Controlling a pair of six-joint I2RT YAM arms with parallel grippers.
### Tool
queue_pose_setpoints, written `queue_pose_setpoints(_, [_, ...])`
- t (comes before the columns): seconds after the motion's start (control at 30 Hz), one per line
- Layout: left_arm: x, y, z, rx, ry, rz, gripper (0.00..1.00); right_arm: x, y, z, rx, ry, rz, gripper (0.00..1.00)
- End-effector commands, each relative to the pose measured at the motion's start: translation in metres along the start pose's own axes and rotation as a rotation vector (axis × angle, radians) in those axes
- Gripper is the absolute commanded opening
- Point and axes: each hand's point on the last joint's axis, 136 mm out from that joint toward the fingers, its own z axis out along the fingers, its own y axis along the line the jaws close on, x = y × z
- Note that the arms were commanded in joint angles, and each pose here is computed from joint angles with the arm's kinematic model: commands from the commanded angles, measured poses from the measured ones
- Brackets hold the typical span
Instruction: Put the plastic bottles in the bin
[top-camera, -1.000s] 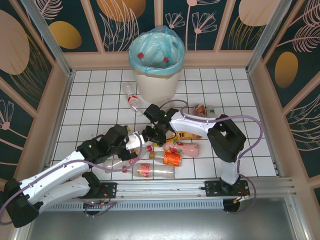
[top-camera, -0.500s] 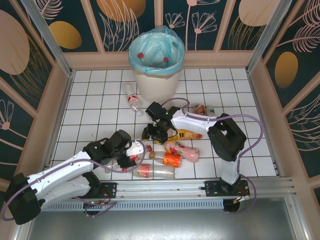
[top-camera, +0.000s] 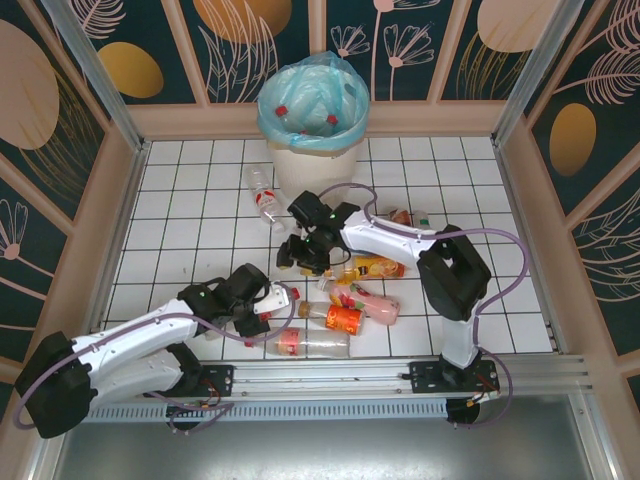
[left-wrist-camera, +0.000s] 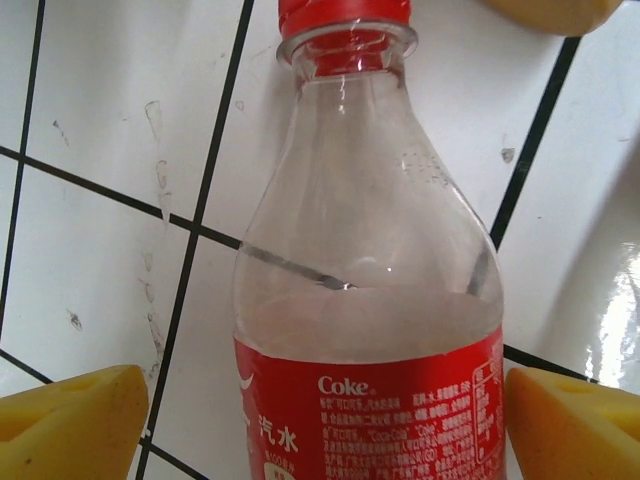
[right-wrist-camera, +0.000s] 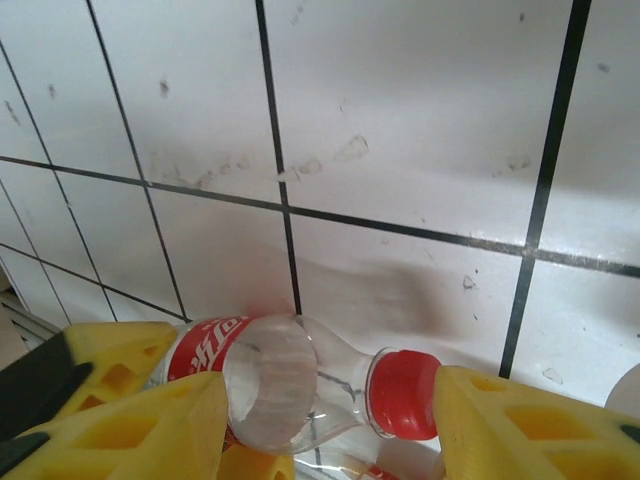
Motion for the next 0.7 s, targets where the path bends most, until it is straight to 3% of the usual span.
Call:
queue_pose_setpoints(0.0, [0.011,0.005,0.006,-0.042,0.037,-0.027,0.89,-0.012,-0.001,-0.011,0.024,-0.037,-0.024,0.57])
queue_pose_setpoints(0.33, [0.024,0.009,0.017,-0.034,0.096,-0.065,0.74,-0.027,0.003,-0.03,-0.001,-0.103,-0.051,0.57])
queue_pose_setpoints(0.47, [0.02,0.02,0.017,-0.05,0.095,-0.097,0.57,-0.025,0.006,-0.034,-0.01,-0.103,-0.073,0.57])
queue_pose_setpoints(0.67, [0.006,0.049,0.002,-0.152,0.01,-0.158,0.47,-0.031,0.012,-0.053,-0.021,-0.177,-0.143,0.57])
